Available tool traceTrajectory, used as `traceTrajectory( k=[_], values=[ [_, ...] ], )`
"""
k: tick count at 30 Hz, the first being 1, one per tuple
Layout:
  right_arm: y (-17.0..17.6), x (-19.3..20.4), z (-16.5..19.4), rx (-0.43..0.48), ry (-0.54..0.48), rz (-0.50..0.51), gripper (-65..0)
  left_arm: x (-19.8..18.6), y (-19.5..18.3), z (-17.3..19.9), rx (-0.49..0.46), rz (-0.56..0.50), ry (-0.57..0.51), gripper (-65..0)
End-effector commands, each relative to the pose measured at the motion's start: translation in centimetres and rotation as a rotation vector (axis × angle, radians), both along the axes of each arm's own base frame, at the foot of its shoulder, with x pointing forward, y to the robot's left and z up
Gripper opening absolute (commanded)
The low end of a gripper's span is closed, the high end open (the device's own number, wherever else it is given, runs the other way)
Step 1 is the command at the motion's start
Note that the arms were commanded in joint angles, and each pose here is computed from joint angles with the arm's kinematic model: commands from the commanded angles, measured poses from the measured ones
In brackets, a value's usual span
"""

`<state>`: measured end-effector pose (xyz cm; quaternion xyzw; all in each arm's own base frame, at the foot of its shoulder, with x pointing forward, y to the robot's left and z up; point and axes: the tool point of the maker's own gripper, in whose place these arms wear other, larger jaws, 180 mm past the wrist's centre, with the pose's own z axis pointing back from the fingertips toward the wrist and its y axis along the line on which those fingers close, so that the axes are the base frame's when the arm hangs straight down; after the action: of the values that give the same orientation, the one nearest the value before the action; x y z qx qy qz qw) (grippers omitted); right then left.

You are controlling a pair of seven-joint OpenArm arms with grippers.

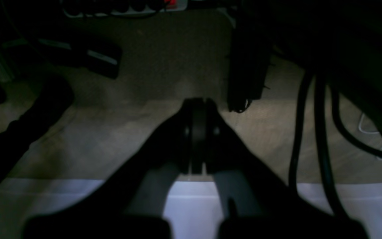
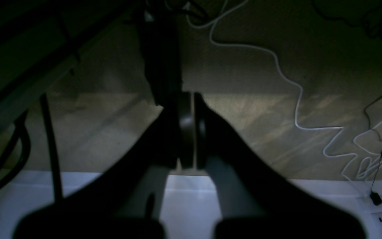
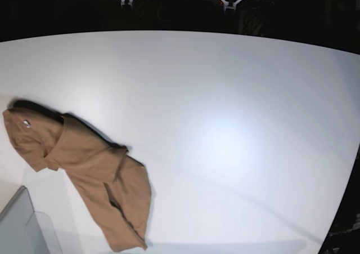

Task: Layout the t-shirt on the table in an organized manner, then fold the t-shirt properly

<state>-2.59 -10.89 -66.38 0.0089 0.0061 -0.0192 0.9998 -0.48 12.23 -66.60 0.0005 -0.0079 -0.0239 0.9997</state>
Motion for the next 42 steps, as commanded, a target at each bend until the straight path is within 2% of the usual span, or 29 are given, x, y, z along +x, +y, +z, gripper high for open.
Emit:
traceTrajectory(
  k=[1, 12, 19, 39, 42],
  values=[
    [0.3, -0.3, 0.0, 0.010, 0.005, 0.001, -65.0, -0.3, 0.3, 0.0, 0.009, -0.005, 0.002, -64.9],
    [0.3, 0.2, 0.0, 0.009, -0.004, -0.007, -65.0, -0.3, 0.4, 0.0, 0.010, -0.005, 0.000, -64.9],
    [0.3, 0.5, 0.0, 0.009, -0.013, -0.012, -65.0, 1.9, 0.2, 0.1, 0.006, -0.005, -0.052, -64.9],
    [0.1, 0.3, 0.0, 0.006, -0.014, -0.010, -65.0, 1.6, 1.1, 0.1, 0.019, -0.006, -0.052, -64.9],
    [0.0, 0.8, 0.0, 0.004, -0.051, -0.011, -65.0, 1.6, 1.1, 0.1, 0.019, -0.006, -0.053, -64.9]
  ],
)
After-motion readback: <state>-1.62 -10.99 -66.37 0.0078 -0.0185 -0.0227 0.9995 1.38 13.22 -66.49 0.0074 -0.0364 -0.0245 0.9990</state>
